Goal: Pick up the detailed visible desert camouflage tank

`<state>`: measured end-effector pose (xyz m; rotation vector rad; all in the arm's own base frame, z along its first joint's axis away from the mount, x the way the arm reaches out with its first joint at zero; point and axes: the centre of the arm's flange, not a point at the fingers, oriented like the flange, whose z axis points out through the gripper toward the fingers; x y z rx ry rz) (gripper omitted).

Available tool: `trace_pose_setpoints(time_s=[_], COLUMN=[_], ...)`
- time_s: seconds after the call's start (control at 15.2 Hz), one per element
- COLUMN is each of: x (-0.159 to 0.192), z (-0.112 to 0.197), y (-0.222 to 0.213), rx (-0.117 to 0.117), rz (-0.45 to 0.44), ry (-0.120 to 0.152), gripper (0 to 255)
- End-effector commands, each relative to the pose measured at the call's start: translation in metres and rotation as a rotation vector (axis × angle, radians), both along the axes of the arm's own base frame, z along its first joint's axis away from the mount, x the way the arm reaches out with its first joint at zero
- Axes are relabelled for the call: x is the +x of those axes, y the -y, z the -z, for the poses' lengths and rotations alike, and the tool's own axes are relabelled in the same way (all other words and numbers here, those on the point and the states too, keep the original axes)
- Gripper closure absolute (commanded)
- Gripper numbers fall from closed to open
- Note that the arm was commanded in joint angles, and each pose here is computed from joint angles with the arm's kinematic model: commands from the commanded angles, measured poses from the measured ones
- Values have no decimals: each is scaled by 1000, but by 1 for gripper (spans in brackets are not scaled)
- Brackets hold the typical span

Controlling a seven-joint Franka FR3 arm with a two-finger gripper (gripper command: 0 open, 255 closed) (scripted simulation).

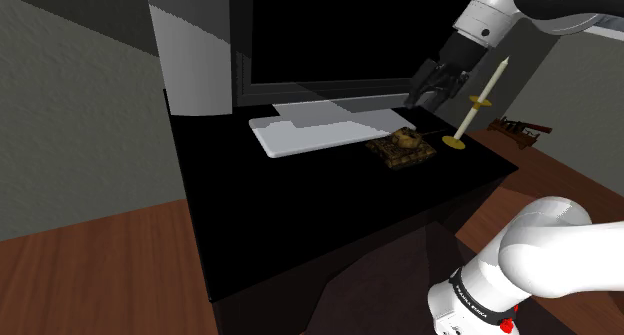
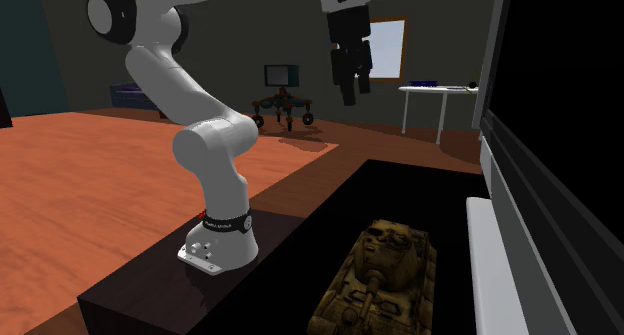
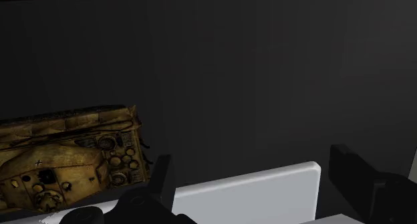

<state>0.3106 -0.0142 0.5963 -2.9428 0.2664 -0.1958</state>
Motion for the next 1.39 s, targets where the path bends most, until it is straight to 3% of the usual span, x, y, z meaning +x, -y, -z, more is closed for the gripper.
trace_pose_setpoints(time_s=[0.0, 0.66, 1.32], x=[0, -19, 43], z=[0, 60, 119], y=[0, 130, 245], rx=[0, 19, 38], rz=[0, -586, -1173], ry=[0, 97, 194], gripper=[0, 0, 0])
